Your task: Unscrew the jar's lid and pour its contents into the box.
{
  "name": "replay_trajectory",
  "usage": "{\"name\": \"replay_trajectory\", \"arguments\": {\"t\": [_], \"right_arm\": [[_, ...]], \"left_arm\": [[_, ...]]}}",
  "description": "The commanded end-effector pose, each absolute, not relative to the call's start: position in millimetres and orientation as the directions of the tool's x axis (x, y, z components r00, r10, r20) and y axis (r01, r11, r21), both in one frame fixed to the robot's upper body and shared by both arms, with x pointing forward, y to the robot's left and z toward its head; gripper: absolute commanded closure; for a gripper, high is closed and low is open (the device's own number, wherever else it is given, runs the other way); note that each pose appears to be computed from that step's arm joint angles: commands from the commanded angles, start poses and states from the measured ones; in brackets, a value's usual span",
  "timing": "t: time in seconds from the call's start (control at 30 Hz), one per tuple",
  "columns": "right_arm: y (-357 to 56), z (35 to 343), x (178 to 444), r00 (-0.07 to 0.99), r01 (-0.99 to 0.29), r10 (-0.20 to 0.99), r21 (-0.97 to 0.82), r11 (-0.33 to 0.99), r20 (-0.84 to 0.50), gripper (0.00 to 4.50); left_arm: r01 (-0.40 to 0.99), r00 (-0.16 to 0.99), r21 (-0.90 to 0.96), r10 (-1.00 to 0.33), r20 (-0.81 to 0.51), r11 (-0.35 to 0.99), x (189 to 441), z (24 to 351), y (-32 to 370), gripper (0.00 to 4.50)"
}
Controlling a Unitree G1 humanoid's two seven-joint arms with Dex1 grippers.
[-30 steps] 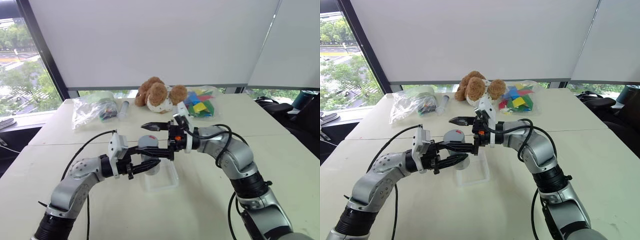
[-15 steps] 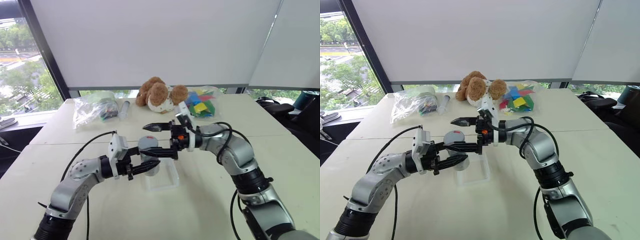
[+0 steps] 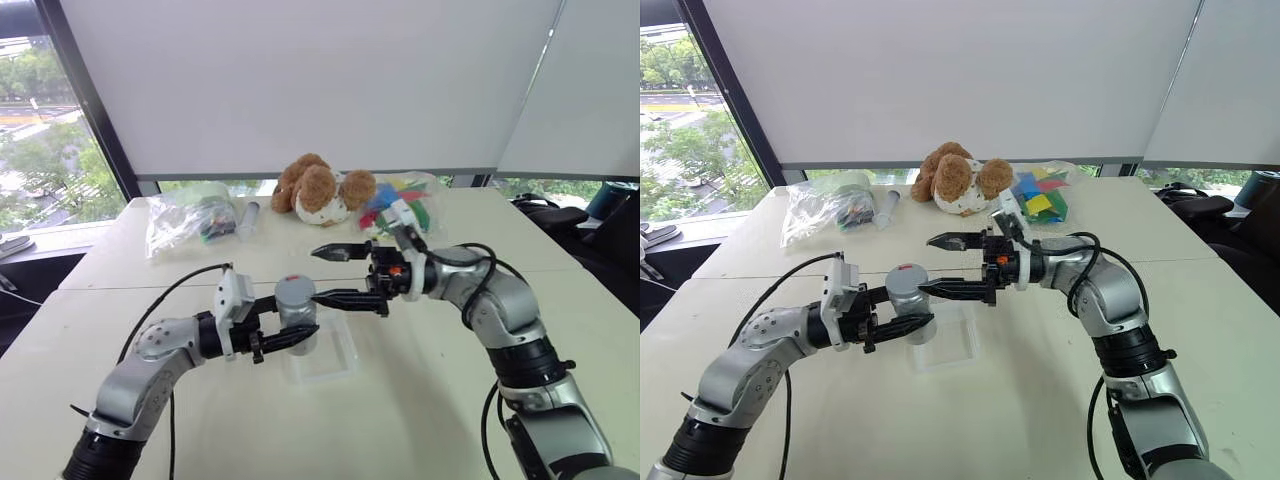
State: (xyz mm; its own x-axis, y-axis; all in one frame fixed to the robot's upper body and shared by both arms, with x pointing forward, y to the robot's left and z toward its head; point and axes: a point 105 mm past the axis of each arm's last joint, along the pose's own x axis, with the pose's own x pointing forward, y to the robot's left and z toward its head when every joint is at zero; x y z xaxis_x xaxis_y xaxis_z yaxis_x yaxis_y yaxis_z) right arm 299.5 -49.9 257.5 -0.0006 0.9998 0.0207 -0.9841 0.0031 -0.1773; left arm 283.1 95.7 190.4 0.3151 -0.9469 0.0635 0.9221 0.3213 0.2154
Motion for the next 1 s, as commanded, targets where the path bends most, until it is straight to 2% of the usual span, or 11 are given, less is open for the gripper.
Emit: {"name": "replay_trajectory", "arguments": {"t": [0.03,0.13,0.27,0.5,1.0], "right_arm": [[-38,275,282,-0.073,-0.97,0.996,-0.235,-0.062,0.041,0.06],[-28,274,281,-0.067,-0.969,0.997,-0.24,-0.058,0.026,0.06],[-12,271,292,0.005,-0.964,1.0,-0.264,0.002,-0.011,0.06],[1,269,296,0.019,-0.967,1.0,-0.255,0.012,-0.024,0.06],[-17,260,305,0.028,-0.979,0.999,-0.201,0.021,-0.035,0.06]], "left_arm": [[0.912,0.304,0.261,-0.948,0.089,0.317,279,201,96,2.34],[0.913,0.301,0.26,-0.949,0.09,0.314,279,201,95,2.34],[0.915,0.295,0.259,-0.951,0.092,0.309,279,201,93,2.34],[0.915,0.297,0.259,-0.951,0.09,0.31,280,201,92,2.34],[0.91,0.311,0.259,-0.946,0.094,0.325,278,200,94,2.34]]}}
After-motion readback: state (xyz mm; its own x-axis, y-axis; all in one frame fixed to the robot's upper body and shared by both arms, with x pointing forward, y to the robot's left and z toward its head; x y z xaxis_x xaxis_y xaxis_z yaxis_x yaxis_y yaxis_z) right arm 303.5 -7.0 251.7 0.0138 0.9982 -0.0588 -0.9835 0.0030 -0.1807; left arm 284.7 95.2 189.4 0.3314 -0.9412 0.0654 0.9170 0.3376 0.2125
